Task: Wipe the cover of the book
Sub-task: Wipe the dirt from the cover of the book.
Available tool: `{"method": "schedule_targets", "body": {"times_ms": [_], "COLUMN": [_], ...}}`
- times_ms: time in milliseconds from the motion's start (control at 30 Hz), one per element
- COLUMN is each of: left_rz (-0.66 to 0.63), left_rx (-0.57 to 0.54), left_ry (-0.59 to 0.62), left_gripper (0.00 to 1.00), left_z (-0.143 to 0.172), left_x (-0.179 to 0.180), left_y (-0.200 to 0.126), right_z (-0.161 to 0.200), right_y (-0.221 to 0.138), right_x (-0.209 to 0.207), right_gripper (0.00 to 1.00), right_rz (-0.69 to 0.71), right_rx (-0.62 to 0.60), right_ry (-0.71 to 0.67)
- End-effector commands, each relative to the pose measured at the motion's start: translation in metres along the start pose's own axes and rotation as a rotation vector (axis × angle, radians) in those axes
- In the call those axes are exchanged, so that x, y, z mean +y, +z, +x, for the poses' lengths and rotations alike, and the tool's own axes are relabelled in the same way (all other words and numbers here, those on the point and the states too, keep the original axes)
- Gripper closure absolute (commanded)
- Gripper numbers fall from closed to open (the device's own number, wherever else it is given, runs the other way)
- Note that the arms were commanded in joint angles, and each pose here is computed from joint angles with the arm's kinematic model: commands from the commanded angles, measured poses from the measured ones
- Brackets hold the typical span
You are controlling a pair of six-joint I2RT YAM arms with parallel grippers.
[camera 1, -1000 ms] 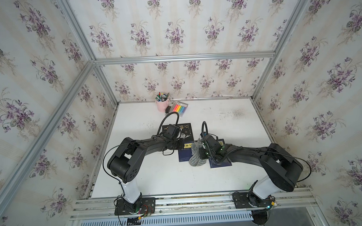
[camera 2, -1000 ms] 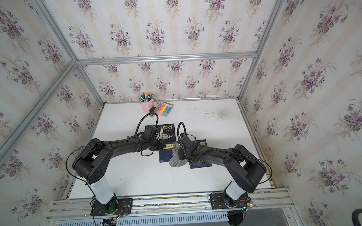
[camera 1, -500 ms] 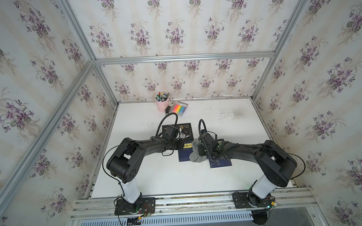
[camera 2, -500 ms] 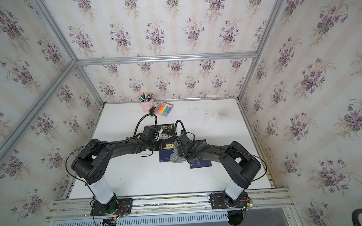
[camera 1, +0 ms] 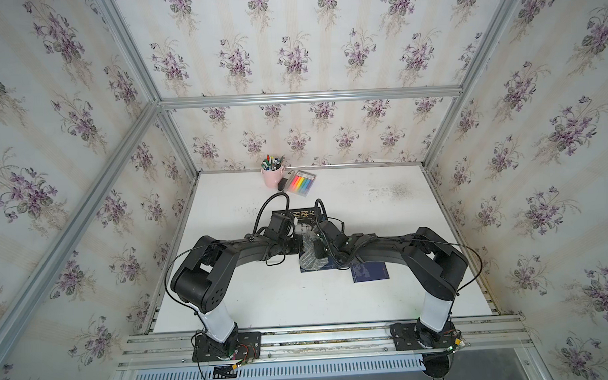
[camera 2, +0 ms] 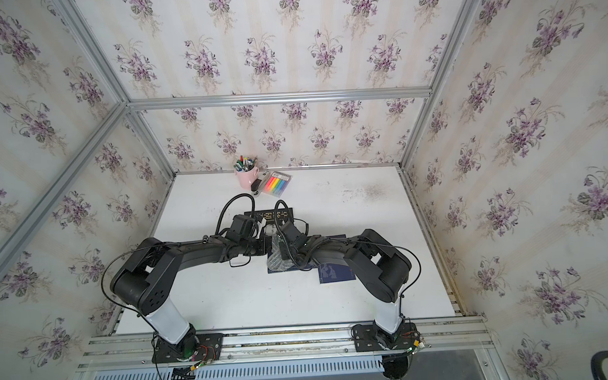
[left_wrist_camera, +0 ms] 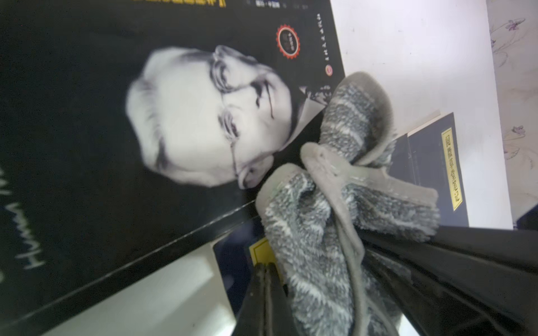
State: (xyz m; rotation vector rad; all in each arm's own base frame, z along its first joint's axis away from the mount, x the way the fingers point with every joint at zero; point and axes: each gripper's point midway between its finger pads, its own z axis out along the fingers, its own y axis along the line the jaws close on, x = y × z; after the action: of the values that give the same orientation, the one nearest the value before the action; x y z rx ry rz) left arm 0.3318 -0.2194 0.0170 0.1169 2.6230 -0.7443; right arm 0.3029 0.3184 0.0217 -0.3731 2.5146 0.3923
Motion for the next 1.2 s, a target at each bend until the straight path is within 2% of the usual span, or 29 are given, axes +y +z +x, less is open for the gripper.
{"method": "schedule_targets", "body": {"times_ms": [0, 100, 333, 467, 733, 1033, 1167], "left_rz": [-0.127, -0.119, -0.115, -0.115, -0.114, -0.115, -0.127], "left_rx": [0.122, 0.123, 0.123, 0.124, 0.124, 0.122, 0.120], "left_ry": [-0.050, -0.054, -0.053, -0.052, -0.052, -0.054, -0.048], "left_gripper": [1.00, 1.00, 1.00, 1.00, 1.00, 1.00, 0.97], "left_z": [0.036, 0.036, 0.036, 0.036, 0.035, 0.035, 0.038], "left_x": [0.032, 0.032, 0.031, 0.031, 0.030, 0.030, 0.032], "left_y": [-0.001, 0.001, 0.001, 0.001, 0.000, -0.002, -0.007], "right_z": [0.044, 0.053, 0.063, 0.061, 0.068, 0.070, 0.071], "right_y": [0.001, -0.004, -0.032, -0.043, -0.037, -0.001, 0.007], "right_x": [-0.014, -0.039, -0.107, -0.120, -0.099, -0.014, 0.000], "right_gripper": [1.00, 1.00, 1.00, 1.00, 1.00, 1.00, 1.00], "right_rz": [0.040, 0.119, 0.199, 0.211, 0.138, 0.023, -0.017], "right_rx": [0.162, 0.178, 0.161, 0.138, 0.162, 0.197, 0.202], "right_ry": [-0.010, -0.020, 0.108, 0.136, 0.126, 0.016, 0.020]}}
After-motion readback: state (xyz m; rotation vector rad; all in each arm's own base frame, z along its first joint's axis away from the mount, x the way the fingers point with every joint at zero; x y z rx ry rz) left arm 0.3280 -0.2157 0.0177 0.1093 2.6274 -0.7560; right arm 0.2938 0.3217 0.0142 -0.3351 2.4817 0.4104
